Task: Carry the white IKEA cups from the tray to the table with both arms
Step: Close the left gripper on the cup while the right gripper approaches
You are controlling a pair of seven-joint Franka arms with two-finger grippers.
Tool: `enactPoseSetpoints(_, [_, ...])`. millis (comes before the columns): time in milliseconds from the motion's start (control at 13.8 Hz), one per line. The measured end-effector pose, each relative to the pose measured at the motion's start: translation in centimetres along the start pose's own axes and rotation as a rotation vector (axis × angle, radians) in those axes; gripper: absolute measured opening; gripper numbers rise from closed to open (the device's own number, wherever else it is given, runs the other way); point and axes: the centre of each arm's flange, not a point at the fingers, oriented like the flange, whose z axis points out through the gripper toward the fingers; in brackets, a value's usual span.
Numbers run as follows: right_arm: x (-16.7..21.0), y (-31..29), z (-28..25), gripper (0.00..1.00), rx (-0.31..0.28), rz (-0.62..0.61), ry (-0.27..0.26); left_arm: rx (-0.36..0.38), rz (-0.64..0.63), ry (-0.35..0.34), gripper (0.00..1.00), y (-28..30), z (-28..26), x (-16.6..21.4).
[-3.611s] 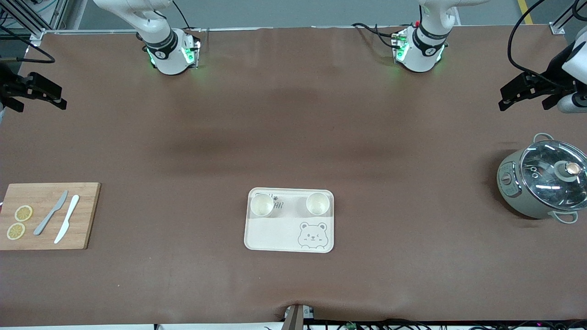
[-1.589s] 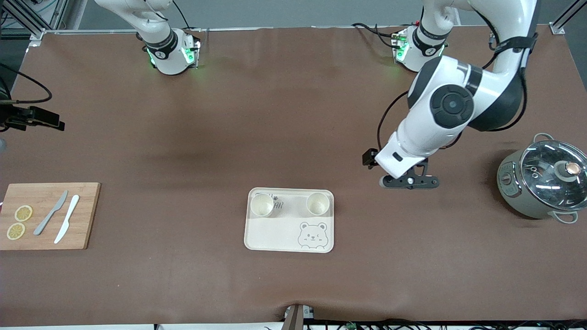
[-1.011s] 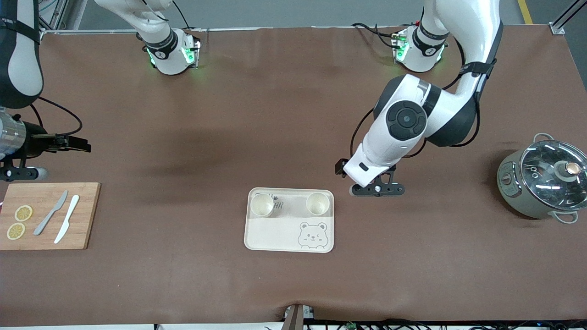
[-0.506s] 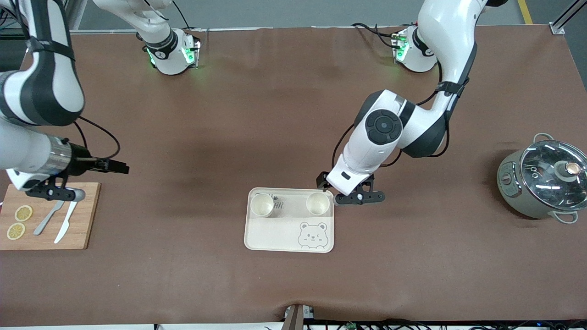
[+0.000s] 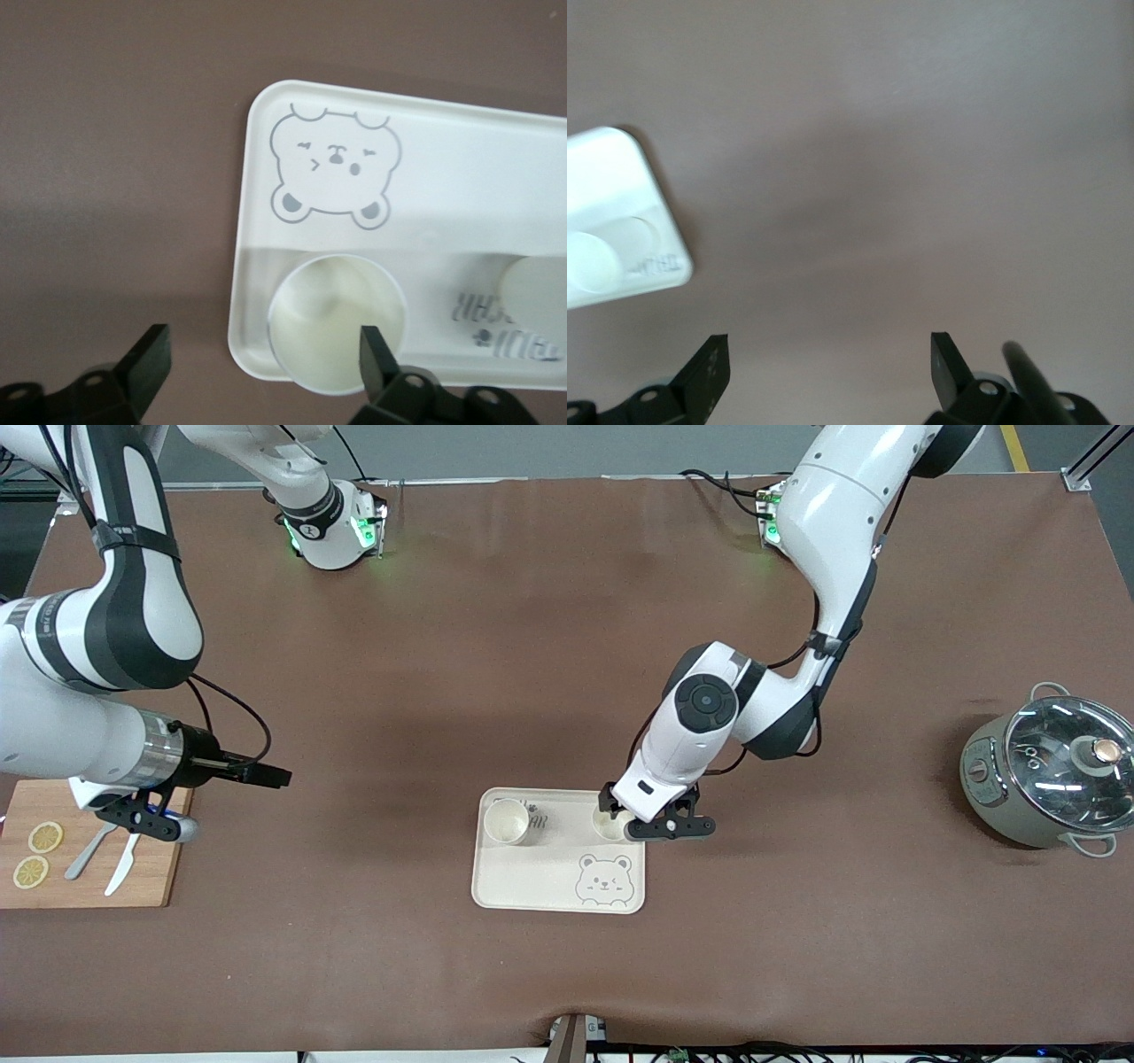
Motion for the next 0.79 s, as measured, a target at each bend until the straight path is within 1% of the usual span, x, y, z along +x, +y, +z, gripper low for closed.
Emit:
enactPoseSetpoints(144, [-0.8,-2.4,0.0,1.00,0.011,0.053,0.000,-0.001,0.010,0.015,0.89,0.0,1.1,0.0])
enactPoseSetpoints(217, [-1.4,-3.6,0.2,1.00,0.014,0.070,-0.003,-0.006,0.011,0.021,0.89,0.0,1.3,0.0])
enactPoseSetpoints(289, [-1.9,-4.8,0.5,1.00,0.028,0.094,-0.010,-0.010,0.011,0.026,0.84,0.0,1.6,0.0])
enactPoseSetpoints(361, [-2.2,-5.7,0.8,1.00,0.053,0.131,-0.018,-0.012,0.012,0.027,0.83,0.0,1.9,0.0])
enactPoseSetpoints(433, [-2.2,-6.5,1.3,1.00,0.078,0.172,-0.028,-0.011,0.012,0.025,0.80,0.0,2.3,-0.1])
enactPoseSetpoints(506, [-2.0,-6.9,2.0,1.00,0.092,0.199,-0.033,-0.010,0.012,0.022,0.80,0.0,2.6,-0.2])
enactPoseSetpoints(578, [-1.8,-7.5,2.8,1.00,0.098,0.217,-0.035,-0.009,0.013,0.020,0.73,0.0,2.8,-0.3])
enactPoseSetpoints(650, [-1.8,-8.4,3.6,1.00,0.101,0.237,-0.034,-0.009,0.015,0.018,0.73,0.1,2.9,-0.4])
enactPoseSetpoints(794, [-2.4,-11.1,5.1,1.00,0.106,0.276,-0.019,-0.007,0.026,0.011,0.58,0.7,3.3,-1.0])
